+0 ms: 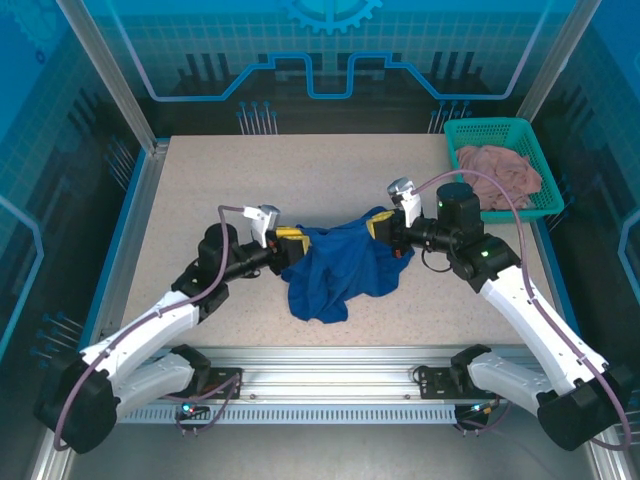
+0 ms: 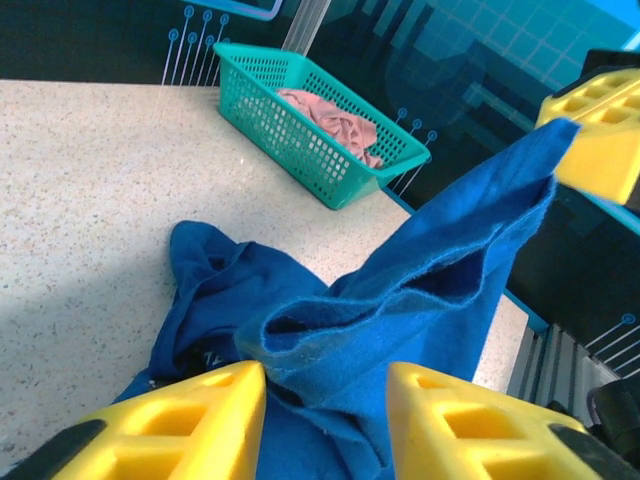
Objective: Fold the inside-out t-shirt
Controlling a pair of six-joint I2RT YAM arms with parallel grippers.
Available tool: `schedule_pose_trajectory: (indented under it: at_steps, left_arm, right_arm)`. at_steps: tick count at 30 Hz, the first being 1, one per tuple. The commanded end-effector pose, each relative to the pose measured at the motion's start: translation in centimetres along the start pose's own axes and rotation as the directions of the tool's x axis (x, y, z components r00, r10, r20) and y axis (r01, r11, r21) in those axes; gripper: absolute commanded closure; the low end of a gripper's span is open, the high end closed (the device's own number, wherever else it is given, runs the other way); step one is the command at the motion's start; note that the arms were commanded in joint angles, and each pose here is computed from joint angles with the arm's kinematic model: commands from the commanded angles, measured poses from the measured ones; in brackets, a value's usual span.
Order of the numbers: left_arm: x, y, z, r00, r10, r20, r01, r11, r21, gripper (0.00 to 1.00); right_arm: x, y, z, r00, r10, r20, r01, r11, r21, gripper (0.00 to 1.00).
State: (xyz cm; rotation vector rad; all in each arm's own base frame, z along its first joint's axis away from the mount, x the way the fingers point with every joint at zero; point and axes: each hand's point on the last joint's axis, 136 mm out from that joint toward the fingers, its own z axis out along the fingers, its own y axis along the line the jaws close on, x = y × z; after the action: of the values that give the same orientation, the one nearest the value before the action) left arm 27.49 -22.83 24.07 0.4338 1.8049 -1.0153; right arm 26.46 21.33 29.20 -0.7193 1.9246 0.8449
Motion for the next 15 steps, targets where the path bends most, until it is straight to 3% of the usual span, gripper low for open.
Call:
schedule_pose_trajectory:
  at_steps: [1,9,15]
  left_arm:
    - [-1.1,-0.7,0.2,0.998,0.052,0.018,-0.052,0.998,0.039,0.54]
    - [-0.8,-0.6,1.1,0.995,0.097,-0.005,-0.097,0.994,0.057,0.35]
    - [-1.1,1.5,0.9,0.990,0.142,0.002,-0.141,0.988,-0.066,0.20]
  right_arm:
    - [-1.3,0.0,-0.5,0.999,0.000,0.033,0.000,1.000,-0.007,1.00]
    - [-1.3,-0.1,-0.2,1.000,0.007,0.022,-0.007,1.000,-0.013,1.00]
    - [-1.5,-0.1,-0.5,1.000,0.006,0.021,-0.006,1.000,-0.007,1.00]
